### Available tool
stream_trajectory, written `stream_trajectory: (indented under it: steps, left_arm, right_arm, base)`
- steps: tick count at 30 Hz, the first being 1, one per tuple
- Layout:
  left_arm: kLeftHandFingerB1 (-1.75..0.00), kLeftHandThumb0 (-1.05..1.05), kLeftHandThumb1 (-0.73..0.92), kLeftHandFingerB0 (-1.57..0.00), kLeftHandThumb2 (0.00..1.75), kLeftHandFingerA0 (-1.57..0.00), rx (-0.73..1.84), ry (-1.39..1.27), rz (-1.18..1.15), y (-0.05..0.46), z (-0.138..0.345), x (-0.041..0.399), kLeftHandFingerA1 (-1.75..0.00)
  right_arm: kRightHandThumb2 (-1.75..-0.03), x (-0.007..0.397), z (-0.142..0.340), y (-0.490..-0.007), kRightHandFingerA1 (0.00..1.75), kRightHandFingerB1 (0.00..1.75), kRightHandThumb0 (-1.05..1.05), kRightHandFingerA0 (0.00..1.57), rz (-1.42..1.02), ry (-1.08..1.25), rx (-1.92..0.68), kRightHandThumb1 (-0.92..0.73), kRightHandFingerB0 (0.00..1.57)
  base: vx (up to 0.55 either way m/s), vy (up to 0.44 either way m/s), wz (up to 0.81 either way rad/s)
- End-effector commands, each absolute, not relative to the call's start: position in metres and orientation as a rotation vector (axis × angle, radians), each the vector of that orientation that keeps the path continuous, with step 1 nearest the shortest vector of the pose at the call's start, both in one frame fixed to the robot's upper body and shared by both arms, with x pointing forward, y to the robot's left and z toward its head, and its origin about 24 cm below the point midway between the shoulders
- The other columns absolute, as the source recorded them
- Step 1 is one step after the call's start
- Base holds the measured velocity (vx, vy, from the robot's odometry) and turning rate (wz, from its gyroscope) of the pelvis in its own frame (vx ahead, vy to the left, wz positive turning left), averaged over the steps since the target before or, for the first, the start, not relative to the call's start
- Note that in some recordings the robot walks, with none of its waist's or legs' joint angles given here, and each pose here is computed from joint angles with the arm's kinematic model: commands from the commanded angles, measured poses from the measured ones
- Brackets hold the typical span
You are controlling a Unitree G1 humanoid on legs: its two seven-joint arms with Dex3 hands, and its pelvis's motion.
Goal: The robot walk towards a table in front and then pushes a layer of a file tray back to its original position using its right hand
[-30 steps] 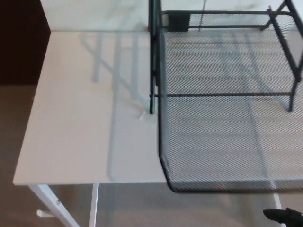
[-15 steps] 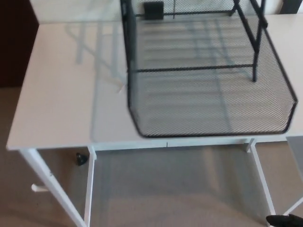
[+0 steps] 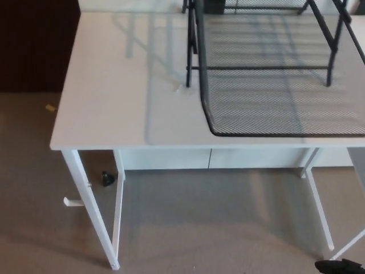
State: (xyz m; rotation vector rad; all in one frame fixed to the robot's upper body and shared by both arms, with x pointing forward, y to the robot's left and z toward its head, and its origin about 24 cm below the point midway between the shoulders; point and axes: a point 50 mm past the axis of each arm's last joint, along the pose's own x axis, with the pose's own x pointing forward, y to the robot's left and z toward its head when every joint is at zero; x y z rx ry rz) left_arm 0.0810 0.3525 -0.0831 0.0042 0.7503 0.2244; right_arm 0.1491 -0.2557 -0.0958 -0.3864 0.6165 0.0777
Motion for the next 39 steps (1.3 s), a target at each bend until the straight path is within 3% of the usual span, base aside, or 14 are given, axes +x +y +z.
stream_trajectory:
  steps: [1,10,17,18,19,21,22,39]
  left_arm:
    - [-0.40,-0.10,0.47,-0.42,0.53,-0.60,0.012,0.739,0.231,0.3550,-0.0804,0.0820,-0.51]
    - [-0.41,-0.08,0.47,-0.42,0.53,-0.60,0.010,0.732,0.226,0.3550,-0.0787,0.0824,-0.51]
    - [-0.41,-0.10,0.46,-0.41,0.53,-0.60,0.015,0.732,0.222,0.3557,-0.0788,0.0847,-0.51]
    - [-0.41,-0.11,0.45,-0.42,0.54,-0.62,0.010,0.732,0.230,0.3557,-0.0789,0.0850,-0.52]
    - [-0.41,-0.11,0.46,-0.42,0.53,-0.61,0.008,0.731,0.233,0.3556,-0.0787,0.0851,-0.51]
    - [-0.40,-0.13,0.46,-0.39,0.54,-0.58,0.015,0.732,0.224,0.3558,-0.0779,0.0842,-0.50]
    - [-0.41,-0.11,0.46,-0.43,0.53,-0.61,0.013,0.737,0.230,0.3563,-0.0784,0.0845,-0.50]
    - [-0.41,-0.12,0.46,-0.41,0.54,-0.62,0.031,0.721,0.224,0.3565,-0.0751,0.0853,-0.51]
  right_arm:
    - [-0.55,0.1501,-0.0939,-0.2602,0.44,0.38,-0.36,0.71,0.066,0.616,-0.402,-0.51,0.48]
    - [-0.55,0.1516,-0.0943,-0.2587,0.44,0.39,-0.34,0.72,0.061,0.612,-0.400,-0.51,0.50]
    - [-0.56,0.1530,-0.0934,-0.2583,0.44,0.39,-0.36,0.72,0.057,0.611,-0.402,-0.51,0.50]
    - [-0.74,0.1527,-0.0931,-0.2584,0.55,0.49,-0.45,0.65,0.064,0.607,-0.406,-0.44,0.44]
    - [-0.75,0.1525,-0.0929,-0.2586,0.55,0.49,-0.46,0.65,0.069,0.606,-0.410,-0.44,0.44]
    - [-0.75,0.1518,-0.0935,-0.2585,0.55,0.49,-0.47,0.65,0.068,0.608,-0.413,-0.44,0.44]
    - [-0.56,0.1518,-0.0939,-0.2582,0.44,0.39,-0.36,0.71,0.061,0.613,-0.400,-0.51,0.50]
    - [-0.56,0.1541,-0.0907,-0.2543,0.43,0.39,-0.38,0.71,0.060,0.578,-0.436,-0.52,0.50]
  base:
    - [-0.06,-0.165,0.03]
    - [-0.09,-0.107,-0.06]
    - [-0.08,0.182,0.00]
    - [-0.17,0.370,0.10]
    - [-0.15,0.144,0.18]
    - [-0.04,0.047,-0.01]
    - [0.03,0.000,0.14]
    - [-0.01,-0.027,0.02]
